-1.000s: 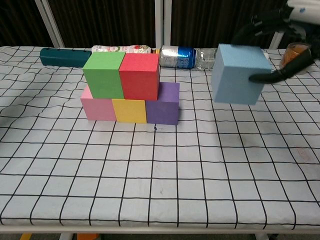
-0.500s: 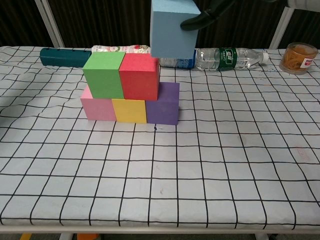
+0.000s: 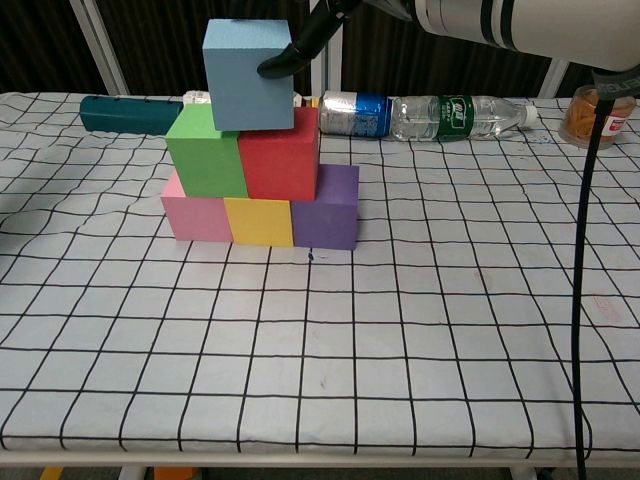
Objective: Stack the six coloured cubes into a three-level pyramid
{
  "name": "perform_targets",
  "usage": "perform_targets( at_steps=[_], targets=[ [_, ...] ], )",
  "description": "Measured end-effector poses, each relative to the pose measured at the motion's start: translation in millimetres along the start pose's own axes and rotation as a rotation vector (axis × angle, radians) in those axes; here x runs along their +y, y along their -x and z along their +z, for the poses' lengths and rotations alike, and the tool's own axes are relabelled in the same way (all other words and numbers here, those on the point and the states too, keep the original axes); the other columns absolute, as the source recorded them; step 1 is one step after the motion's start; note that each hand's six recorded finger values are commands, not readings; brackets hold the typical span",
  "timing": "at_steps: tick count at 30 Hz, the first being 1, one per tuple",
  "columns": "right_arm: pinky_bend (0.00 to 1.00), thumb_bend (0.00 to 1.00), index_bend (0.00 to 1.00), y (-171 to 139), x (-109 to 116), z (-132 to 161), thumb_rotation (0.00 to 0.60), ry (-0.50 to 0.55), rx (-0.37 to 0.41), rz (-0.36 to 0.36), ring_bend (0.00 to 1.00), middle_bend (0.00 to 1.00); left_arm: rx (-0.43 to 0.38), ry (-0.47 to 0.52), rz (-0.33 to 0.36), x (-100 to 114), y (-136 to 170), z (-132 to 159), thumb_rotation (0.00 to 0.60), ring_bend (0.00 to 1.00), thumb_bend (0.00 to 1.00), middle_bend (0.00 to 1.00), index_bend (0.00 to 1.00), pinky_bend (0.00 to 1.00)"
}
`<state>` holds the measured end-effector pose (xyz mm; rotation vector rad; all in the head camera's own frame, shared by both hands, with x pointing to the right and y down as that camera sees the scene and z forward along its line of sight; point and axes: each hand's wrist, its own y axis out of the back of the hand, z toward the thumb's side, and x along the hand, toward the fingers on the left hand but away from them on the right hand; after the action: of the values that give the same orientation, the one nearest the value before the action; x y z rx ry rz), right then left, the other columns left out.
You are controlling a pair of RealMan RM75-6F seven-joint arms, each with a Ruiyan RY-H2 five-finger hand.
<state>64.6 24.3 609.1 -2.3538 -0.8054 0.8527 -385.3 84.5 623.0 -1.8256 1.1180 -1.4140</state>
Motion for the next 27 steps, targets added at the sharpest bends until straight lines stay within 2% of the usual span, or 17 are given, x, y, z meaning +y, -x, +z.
perform_targets(
  at_steps=[12,27],
  targets=[
    [0.0,0.2,0.3,2.6,-7.0,12.5,0.6,-0.066,-0.044,-0.045,0.06,0.37,-0.017,0.015,-0.017,-2.5,-0.6,0.5,0.6,0.06,0.1,0.13,0.13,0.06],
    [0.0,0.18,0.3,3.0,-18.7,26.2,0.6,-0.055,-0.054,-0.072,0.06,0.36,-0.018,0.023,-0.028,-5.1,-1.3,-2.4,0.6,0.06,0.1,0.13,0.13,0.06]
  ],
)
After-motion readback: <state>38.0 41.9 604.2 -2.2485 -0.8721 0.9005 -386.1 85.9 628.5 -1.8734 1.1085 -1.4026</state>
